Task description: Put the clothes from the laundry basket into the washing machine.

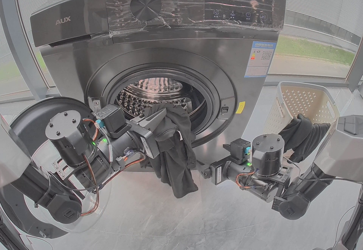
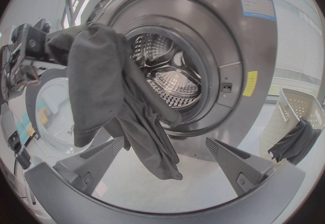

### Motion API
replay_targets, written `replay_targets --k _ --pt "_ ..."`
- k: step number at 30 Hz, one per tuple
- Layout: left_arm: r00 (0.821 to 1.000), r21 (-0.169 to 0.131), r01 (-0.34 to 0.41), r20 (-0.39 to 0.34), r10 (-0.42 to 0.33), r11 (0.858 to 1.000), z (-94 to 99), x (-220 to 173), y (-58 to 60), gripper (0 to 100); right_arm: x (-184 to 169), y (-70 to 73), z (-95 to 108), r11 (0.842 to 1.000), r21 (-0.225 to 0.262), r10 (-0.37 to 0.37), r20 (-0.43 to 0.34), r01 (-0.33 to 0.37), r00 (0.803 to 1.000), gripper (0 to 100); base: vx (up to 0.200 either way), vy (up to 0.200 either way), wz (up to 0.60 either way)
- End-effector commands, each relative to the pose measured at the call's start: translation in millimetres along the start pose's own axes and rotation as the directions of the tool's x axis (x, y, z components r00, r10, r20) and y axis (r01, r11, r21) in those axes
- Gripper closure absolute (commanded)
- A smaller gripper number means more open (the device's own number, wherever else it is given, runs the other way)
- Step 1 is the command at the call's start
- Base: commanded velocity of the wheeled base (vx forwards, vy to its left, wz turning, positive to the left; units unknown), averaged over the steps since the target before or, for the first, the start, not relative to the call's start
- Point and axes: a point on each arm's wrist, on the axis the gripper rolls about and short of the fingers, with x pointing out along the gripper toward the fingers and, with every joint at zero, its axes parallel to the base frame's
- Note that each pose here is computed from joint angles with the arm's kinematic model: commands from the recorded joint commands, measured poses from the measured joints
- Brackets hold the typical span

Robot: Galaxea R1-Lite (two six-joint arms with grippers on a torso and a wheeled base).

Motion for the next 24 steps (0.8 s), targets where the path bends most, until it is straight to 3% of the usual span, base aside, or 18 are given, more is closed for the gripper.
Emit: replay_targets --k 1,6,12,24 --pt "1.000 0.000 0.001 0.009 -0.001 1.000 1.7 1.6 -0.1 100 -2.1 6.7 -6.0 0.999 -0.007 0.033 -0.017 -0.033 0.999 0 0.000 0.000 0.00" --pt "1.000 0.000 -0.002 0.020 0.002 1.000 4.2 2.5 -0.6 100 -1.3 13.9 -3.3 0.998 -0.005 0.068 0.011 -0.068 0.998 0 0.000 0.000 0.00" --pt "0.999 -0.001 -0.019 0.032 0.019 1.000 6.3 4.3 -1.9 100 16.6 28.3 -14.7 0.993 -0.008 0.122 0.037 -0.122 0.992 0 0.000 0.000 0.00" --pt "0.999 -0.001 -0.018 0.041 0.018 1.000 10.2 2.0 -2.8 100 66.5 28.2 -15.1 0.994 0.007 0.110 0.147 -0.112 0.983 0 0.000 0.000 0.00"
